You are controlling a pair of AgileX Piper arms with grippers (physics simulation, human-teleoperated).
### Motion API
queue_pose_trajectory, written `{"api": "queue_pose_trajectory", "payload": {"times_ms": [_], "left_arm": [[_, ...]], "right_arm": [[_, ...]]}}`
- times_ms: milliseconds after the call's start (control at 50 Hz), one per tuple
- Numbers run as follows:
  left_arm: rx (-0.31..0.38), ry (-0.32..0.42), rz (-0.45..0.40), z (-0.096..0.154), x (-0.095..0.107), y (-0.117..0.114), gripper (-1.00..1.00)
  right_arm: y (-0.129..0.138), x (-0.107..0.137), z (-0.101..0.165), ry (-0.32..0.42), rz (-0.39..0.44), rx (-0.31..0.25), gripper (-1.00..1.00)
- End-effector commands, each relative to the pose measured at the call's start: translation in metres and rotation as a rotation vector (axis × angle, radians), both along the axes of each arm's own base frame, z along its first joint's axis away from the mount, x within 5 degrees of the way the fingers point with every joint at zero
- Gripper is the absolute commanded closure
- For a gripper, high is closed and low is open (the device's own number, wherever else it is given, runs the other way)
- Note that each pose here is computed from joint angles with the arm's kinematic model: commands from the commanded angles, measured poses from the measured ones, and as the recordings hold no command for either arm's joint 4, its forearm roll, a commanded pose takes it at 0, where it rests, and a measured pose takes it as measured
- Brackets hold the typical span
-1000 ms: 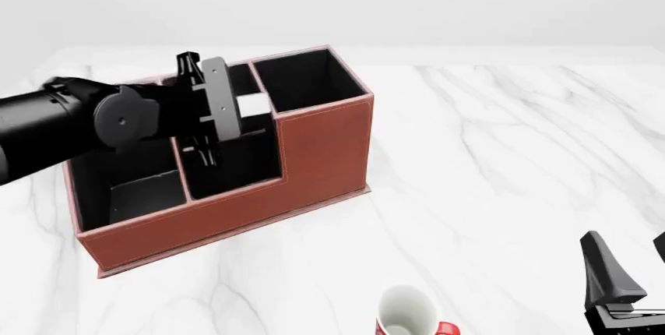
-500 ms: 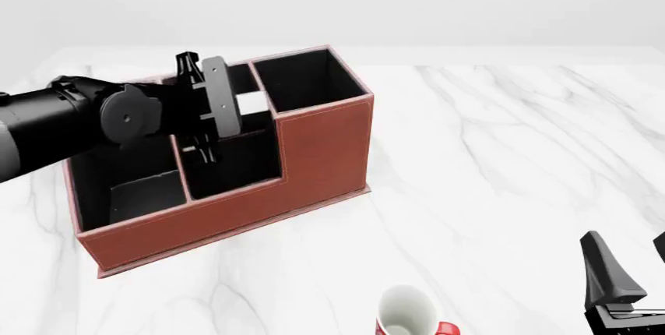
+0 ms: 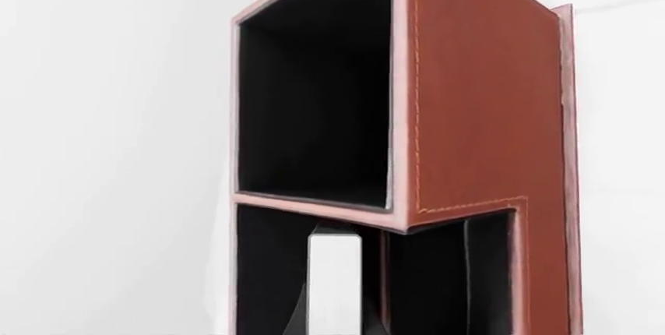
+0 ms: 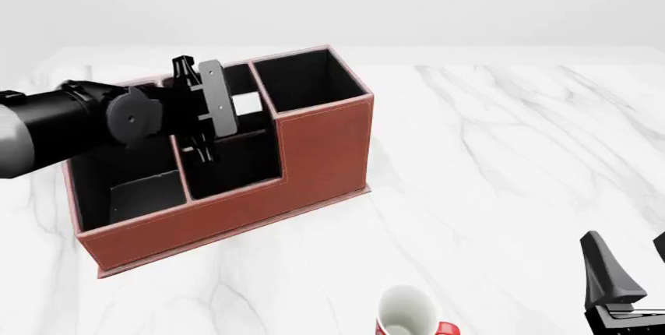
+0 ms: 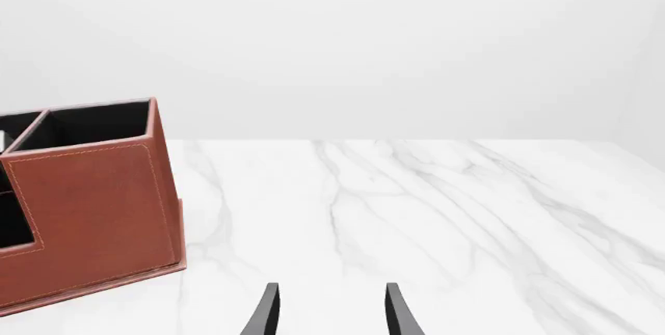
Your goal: Pick up the book and place it in the front compartment of the caddy.
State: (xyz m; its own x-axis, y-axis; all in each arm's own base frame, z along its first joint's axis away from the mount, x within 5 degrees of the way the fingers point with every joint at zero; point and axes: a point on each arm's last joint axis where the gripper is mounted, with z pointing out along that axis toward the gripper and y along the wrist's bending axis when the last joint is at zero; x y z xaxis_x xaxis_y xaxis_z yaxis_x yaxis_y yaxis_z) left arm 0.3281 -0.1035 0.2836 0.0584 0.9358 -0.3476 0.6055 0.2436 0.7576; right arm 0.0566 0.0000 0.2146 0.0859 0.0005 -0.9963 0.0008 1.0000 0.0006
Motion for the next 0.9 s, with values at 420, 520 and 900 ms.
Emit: {"api": "queue_pose_trajectory", "payload": {"times_ms": [420,520,900], "left_arm": [[-0.014,-0.057,0.070,-0.009,0.028,0.017,-1.00],[-0.013,-0.049,0.068,-0.010,0.027,0.016,-1.00],[-0.015,-0.043,0.079,-0.007,0.028,0.019,-1.00]], "right_arm": [[0.000,0.000,0.000,0.000,0.000,0.000,-1.00],[0.000,0.000,0.000,0.000,0.000,0.000,-1.00],[0.000,0.000,0.000,0.000,0.000,0.000,-1.00]]}}
